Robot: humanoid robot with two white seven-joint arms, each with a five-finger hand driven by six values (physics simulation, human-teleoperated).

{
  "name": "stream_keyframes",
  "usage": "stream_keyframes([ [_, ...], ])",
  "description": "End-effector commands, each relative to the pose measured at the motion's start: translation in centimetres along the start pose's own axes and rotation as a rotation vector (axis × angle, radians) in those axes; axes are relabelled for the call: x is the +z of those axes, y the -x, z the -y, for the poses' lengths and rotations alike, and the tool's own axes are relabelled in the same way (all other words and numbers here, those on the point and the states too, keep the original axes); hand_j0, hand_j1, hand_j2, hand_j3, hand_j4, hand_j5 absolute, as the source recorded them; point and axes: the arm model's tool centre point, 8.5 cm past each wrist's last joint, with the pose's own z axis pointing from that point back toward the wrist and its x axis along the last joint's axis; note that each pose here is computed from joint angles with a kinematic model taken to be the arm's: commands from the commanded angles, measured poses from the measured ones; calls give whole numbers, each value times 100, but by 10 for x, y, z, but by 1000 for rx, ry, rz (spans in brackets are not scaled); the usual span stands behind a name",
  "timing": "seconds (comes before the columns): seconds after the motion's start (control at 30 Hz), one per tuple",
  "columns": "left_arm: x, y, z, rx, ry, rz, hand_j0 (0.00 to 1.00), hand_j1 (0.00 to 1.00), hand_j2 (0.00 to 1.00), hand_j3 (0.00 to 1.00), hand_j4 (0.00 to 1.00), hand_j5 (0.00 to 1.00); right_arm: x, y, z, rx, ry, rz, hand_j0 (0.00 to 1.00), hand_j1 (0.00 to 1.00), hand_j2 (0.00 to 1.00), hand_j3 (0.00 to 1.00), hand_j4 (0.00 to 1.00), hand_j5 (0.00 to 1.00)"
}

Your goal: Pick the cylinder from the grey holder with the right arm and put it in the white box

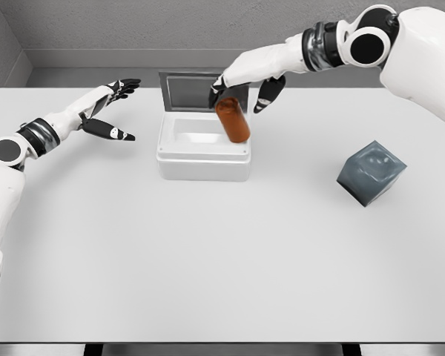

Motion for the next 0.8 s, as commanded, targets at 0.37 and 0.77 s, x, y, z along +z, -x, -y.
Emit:
stream_keyframes([
  [0.37, 1, -1, -2, 6, -10, 5, 100, 100, 100, 100, 100, 100, 9, -13, 7, 43, 15, 31, 99, 99, 99, 99, 99, 99],
  [0.77, -6, -17, -18, -16, -27, 31, 100, 100, 100, 100, 100, 100, 166, 13, -30, 17, 155, -141, 100, 100, 100, 100, 100, 100],
])
